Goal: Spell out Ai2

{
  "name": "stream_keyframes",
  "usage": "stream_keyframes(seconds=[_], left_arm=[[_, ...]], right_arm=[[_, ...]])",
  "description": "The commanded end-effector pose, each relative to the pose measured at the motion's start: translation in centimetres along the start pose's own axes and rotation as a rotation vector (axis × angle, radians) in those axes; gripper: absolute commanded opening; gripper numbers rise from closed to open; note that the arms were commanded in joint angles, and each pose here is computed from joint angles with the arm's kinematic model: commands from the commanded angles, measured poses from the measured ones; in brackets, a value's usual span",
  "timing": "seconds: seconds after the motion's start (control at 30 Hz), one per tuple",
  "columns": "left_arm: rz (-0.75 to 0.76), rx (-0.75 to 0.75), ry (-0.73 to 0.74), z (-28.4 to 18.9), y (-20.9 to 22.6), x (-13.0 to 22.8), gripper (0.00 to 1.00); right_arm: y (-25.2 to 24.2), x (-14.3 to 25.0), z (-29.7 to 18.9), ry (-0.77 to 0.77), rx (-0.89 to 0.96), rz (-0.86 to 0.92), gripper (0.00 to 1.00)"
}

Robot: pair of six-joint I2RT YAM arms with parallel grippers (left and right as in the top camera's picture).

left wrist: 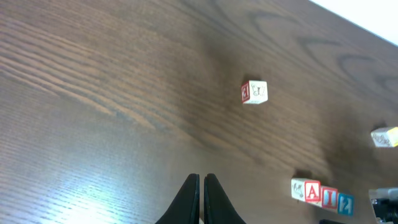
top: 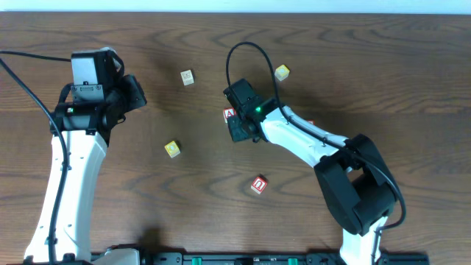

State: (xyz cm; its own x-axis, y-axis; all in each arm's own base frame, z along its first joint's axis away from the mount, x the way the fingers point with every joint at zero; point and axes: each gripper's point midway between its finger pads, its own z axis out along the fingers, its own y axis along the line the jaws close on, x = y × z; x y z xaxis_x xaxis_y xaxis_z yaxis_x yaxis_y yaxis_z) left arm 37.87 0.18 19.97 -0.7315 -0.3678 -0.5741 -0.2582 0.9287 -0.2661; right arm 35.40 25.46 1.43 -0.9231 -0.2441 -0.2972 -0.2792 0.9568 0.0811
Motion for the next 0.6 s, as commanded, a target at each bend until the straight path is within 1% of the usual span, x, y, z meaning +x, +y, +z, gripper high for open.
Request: stream_keyframes(seconds=[0.0,0.1,0.17,0.23,0.3,0.33,0.4,0.5,0.57], left_arm=[[0.046,-0.011,0.027,0.0,0.4,0.7,0.06],[0.067,-0.017,0.062,0.6,0.6,2.0,0.06],[0.071,0.022,0.087,1.8,0.1,3.4,0.06],[0.056,0.097,0.121,3.5,-1.1,5.2,0.06],[0.028,0.142,0.136,5.6,-2.1,6.8,0.06],[0.017,0.163,0.142,6.8,-2.7,7.5,0.06],[0.015,0.219,0.168,8.9,-4.6,8.7,0.06],[-0.004,0.266,0.203,11.9,-7.0,10.2,0.06],[-0.018,0.288,0.224,13.4,-8.0,11.1,0.06]], right_arm=[[1.9,-2.9,-4.1,-0.08,-0.068,0.008,0.01],[1.8,-6.2,-9.9,-0.217,-0.066,0.006,0.01],[0.6,-7.8,-13.1,-0.307,-0.038,0.022,0.01],[-2.0,-9.2,-16.4,-0.4,0.021,0.071,0.01],[-5.3,-9.8,-18.1,-0.438,0.069,0.133,0.01],[-7.2,-9.9,-18.4,-0.436,0.082,0.17,0.01],[-9.5,-9.7,-18.0,-0.402,0.05,0.225,0.01],[-11.7,-9.1,-16.2,-0.335,-0.012,0.286,0.01],[-12.5,-8.6,-14.9,-0.292,-0.008,0.306,0.01]])
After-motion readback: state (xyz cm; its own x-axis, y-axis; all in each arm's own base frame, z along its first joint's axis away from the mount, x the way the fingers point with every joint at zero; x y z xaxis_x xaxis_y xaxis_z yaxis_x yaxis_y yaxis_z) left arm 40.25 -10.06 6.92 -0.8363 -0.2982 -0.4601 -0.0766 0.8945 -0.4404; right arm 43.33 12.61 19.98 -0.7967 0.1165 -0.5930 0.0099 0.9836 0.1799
